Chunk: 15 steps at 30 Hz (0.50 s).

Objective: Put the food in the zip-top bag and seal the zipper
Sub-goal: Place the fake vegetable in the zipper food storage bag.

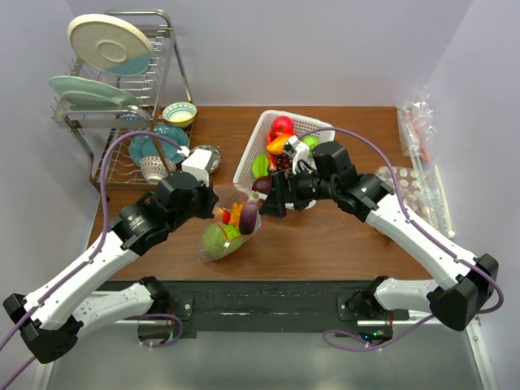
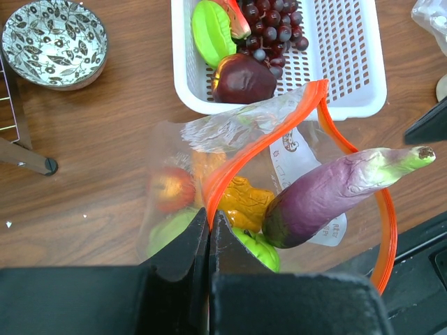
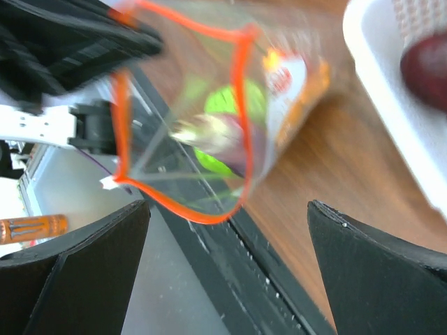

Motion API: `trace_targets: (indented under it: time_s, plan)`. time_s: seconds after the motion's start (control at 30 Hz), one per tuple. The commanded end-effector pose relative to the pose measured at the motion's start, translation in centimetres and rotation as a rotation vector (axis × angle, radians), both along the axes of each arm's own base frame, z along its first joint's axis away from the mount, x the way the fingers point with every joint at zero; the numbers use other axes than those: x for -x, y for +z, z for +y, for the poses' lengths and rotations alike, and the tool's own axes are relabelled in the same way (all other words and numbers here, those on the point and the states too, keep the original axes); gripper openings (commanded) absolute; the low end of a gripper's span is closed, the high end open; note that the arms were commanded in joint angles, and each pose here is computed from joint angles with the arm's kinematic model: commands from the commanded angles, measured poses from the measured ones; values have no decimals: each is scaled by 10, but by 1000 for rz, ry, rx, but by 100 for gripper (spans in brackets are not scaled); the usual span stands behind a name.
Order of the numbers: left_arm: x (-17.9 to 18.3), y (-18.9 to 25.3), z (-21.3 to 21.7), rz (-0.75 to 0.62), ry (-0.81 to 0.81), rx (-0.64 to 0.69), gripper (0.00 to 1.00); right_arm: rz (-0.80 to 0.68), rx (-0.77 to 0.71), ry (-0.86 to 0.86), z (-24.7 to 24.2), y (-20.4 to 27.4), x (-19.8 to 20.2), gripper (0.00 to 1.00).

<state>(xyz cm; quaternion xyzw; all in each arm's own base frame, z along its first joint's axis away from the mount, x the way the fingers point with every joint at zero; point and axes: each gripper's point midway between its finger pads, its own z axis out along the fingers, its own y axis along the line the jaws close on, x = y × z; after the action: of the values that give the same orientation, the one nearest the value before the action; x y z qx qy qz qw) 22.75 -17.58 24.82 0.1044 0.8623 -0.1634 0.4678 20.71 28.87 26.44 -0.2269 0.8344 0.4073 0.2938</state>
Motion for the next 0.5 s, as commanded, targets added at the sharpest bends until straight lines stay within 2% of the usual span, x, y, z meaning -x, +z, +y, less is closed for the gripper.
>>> trace_targets:
  time_s: [0.0,0.13,0.2,0.47]
  plan:
    - [-5,23,-2,-68,0,36,0,35,-22,-46,3,-11,-5,99]
    - [-5,23,-3,-69,-4,41,0,79,0,-57,5,-24,-7,82]
    - [-5,23,-4,-69,-7,42,0,104,14,-61,7,-31,-9,77]
    - [-5,21,-5,-66,-8,46,0,151,8,-72,19,-36,-19,42]
